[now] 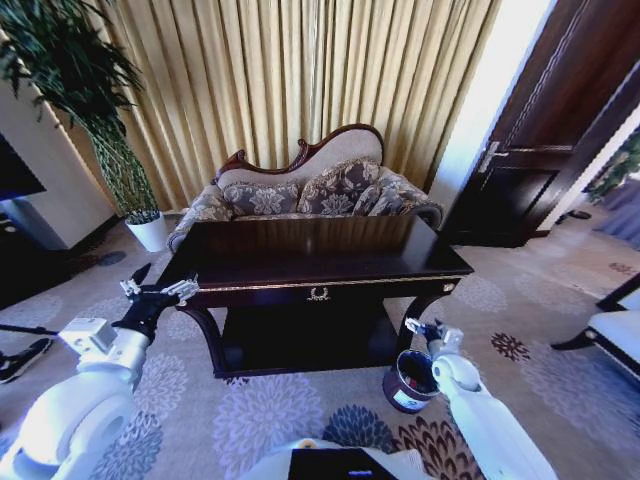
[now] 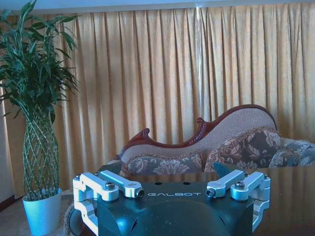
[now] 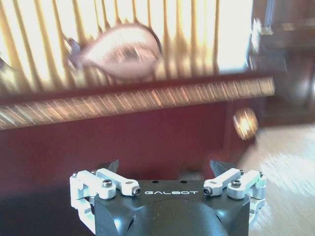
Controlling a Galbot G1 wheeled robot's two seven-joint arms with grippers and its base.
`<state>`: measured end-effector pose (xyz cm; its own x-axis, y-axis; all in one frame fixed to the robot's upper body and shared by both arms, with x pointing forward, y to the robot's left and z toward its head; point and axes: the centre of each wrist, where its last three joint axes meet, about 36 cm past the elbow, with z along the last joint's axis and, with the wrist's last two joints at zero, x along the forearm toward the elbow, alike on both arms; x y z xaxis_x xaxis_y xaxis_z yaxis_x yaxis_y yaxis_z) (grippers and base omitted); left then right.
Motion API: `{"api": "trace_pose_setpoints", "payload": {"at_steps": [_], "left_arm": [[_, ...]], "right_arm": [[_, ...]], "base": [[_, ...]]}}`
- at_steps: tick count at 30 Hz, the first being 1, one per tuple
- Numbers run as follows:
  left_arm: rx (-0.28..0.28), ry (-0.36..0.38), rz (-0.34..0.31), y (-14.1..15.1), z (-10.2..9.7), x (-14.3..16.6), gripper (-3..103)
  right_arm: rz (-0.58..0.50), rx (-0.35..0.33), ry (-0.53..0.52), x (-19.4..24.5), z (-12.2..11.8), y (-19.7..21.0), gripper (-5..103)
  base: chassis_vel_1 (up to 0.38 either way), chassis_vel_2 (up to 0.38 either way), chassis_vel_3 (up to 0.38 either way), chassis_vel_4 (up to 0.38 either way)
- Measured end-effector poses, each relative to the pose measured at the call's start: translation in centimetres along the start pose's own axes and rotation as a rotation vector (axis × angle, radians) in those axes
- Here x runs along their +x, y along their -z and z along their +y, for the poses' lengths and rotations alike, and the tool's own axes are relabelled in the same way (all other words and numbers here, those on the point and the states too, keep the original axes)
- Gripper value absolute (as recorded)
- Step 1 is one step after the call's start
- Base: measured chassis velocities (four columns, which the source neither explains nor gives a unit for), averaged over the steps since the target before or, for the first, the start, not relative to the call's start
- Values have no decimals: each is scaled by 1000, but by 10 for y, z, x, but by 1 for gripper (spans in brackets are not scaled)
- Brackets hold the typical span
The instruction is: Move to the front of the table and place the trash on the table into the trash bin.
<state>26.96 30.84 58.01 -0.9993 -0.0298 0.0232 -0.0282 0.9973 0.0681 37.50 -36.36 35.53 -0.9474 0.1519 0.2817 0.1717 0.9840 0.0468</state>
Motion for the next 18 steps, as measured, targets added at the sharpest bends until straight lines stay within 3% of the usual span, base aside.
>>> {"api": "trace_pose_setpoints", "payload": {"at_steps": [8,18], "left_arm": [[-1,-1,-31,4,1,-2,100],[-1,-2,-50,5,3,-2,100]], "right_arm": [[-179,-6,184,116,59,79,100],[-249,-2,273,167,88,117,100]], "base": [[0,0,0,0],[0,0,0,0]]}}
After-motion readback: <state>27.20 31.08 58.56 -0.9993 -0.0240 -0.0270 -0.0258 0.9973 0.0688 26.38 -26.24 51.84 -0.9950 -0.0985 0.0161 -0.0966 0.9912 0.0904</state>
